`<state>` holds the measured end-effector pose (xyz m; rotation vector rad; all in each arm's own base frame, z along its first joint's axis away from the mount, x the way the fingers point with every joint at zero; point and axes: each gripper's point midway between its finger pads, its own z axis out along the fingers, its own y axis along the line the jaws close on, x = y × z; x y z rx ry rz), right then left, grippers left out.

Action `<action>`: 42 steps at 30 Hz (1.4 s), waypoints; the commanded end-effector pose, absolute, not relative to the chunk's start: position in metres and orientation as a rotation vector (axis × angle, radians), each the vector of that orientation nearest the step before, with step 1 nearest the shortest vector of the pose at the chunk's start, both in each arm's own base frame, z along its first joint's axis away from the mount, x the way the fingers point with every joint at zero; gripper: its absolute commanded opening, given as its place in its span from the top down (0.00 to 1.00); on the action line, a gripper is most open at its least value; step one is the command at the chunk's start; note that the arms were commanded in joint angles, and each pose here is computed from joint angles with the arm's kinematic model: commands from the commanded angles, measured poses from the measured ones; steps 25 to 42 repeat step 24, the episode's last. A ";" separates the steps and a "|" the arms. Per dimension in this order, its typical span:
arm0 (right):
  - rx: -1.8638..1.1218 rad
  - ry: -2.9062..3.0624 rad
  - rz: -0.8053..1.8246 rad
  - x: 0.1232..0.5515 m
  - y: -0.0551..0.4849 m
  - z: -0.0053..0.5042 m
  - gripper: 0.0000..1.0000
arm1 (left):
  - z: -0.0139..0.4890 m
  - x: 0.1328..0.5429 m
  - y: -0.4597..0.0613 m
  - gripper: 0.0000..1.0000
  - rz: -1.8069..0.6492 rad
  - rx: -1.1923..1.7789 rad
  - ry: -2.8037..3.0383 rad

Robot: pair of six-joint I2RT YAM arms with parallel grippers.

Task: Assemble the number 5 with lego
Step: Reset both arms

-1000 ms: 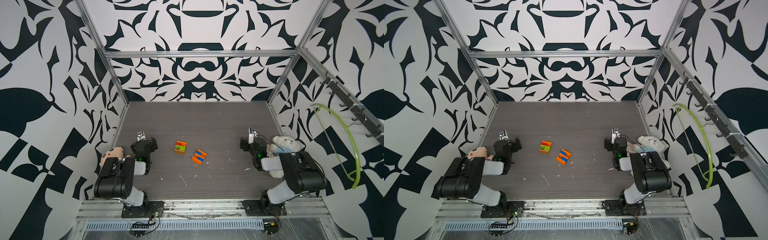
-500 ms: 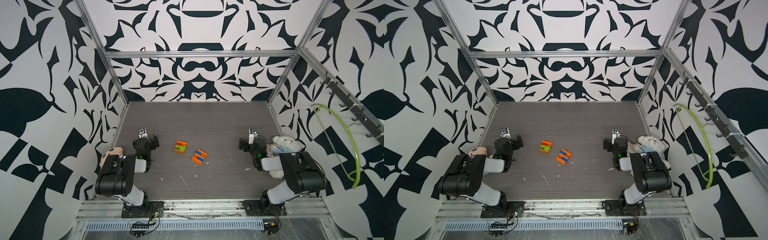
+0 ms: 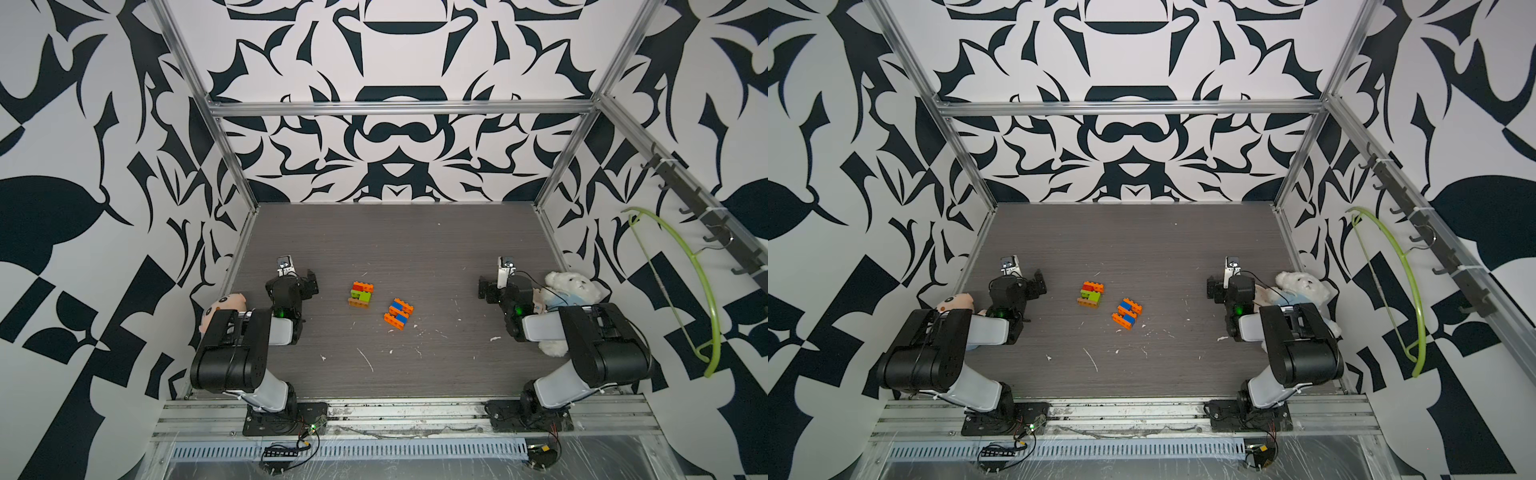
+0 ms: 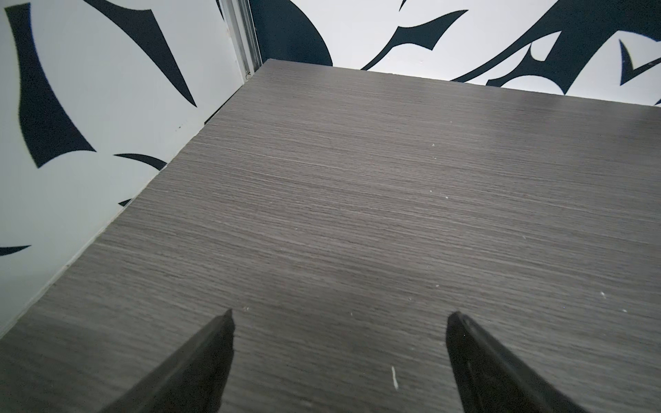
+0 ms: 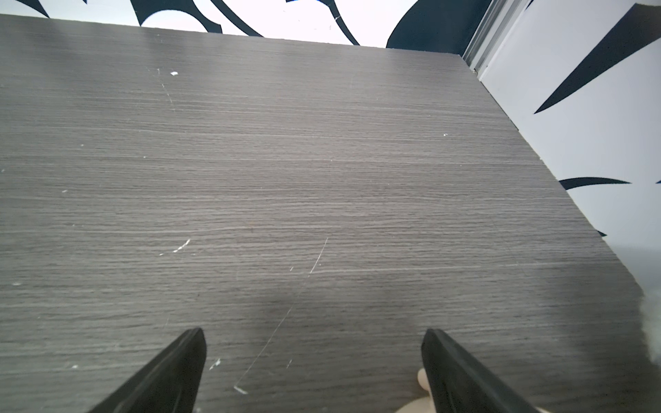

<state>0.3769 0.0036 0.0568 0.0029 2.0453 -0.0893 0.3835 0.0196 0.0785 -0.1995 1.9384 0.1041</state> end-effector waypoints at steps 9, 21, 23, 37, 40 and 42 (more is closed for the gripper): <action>0.018 1.986 -0.086 0.387 0.003 0.075 0.00 | 0.089 0.389 0.016 0.01 0.091 -0.181 1.908; 0.017 1.987 -0.085 0.387 0.003 0.075 0.00 | 0.089 0.390 0.016 0.01 0.090 -0.179 1.908; 0.018 1.986 -0.087 0.387 0.002 0.075 0.00 | 0.090 0.390 0.016 0.01 0.091 -0.179 1.907; 0.019 1.986 -0.086 0.387 0.002 0.075 0.00 | 0.089 0.390 0.016 0.01 0.091 -0.179 1.910; 0.019 1.986 -0.086 0.387 0.002 0.075 0.00 | 0.089 0.390 0.016 0.01 0.091 -0.179 1.910; 0.019 1.986 -0.086 0.387 0.002 0.075 0.00 | 0.089 0.390 0.016 0.01 0.091 -0.179 1.910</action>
